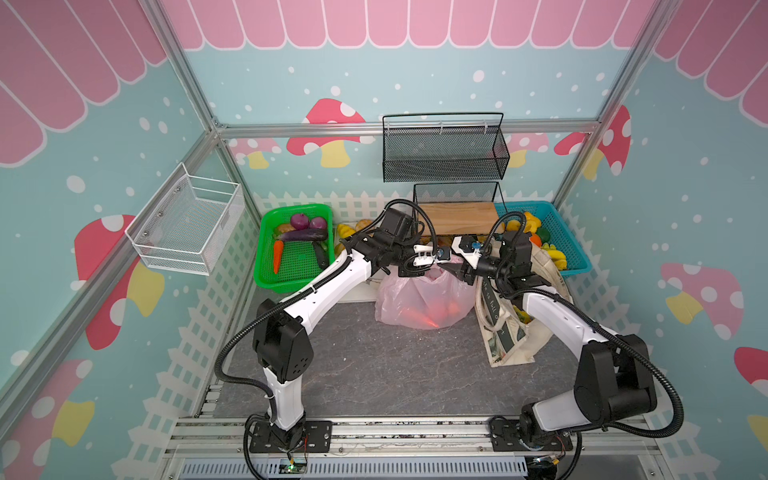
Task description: Place the mixed food into the grocery bags and tie them
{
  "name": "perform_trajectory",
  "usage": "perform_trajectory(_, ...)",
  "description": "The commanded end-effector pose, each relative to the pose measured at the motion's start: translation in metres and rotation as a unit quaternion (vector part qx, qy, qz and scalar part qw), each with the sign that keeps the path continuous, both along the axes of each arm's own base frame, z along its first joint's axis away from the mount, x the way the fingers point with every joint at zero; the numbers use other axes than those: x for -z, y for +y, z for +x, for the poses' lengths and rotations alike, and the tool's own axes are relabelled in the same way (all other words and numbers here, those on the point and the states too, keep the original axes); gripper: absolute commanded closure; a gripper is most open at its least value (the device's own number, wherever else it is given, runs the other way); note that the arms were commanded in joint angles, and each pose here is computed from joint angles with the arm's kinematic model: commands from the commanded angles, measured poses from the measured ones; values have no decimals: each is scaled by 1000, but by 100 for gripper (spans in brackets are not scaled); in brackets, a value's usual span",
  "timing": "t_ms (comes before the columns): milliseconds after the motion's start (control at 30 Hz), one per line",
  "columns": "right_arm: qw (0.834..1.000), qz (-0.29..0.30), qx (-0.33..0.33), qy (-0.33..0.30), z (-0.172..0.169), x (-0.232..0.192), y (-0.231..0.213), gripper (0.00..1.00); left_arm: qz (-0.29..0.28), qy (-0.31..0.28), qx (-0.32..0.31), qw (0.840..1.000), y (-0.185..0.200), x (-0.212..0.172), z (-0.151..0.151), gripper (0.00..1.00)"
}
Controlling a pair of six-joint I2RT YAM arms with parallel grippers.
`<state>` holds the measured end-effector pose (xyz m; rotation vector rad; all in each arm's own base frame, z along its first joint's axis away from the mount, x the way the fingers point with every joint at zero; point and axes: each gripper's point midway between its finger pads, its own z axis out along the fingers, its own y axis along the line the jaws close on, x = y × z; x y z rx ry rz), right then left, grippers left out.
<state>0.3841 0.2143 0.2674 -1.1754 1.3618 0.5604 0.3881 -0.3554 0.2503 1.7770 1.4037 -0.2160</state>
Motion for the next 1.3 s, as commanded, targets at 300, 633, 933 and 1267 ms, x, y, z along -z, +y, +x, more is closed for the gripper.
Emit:
perform_trajectory(300, 1000, -15, 1, 5, 5, 11, 6, 93, -9, -25, -10, 1000, 2, -23, -5, 93)
perform_trajectory(633, 999, -10, 22, -26, -1, -6, 1, 100, 1, -26, -63, 998, 21, -26, -3, 70)
perform_trajectory(933, 996, 0, 56, -65, -6, -22, -6, 100, 0, -27, -98, 995, 26, -31, 5, 75)
perform_trajectory(1267, 983, 3, 137, -121, -1, -31, -17, 100, -148, 112, -193, 963, 18, -72, -8, 100)
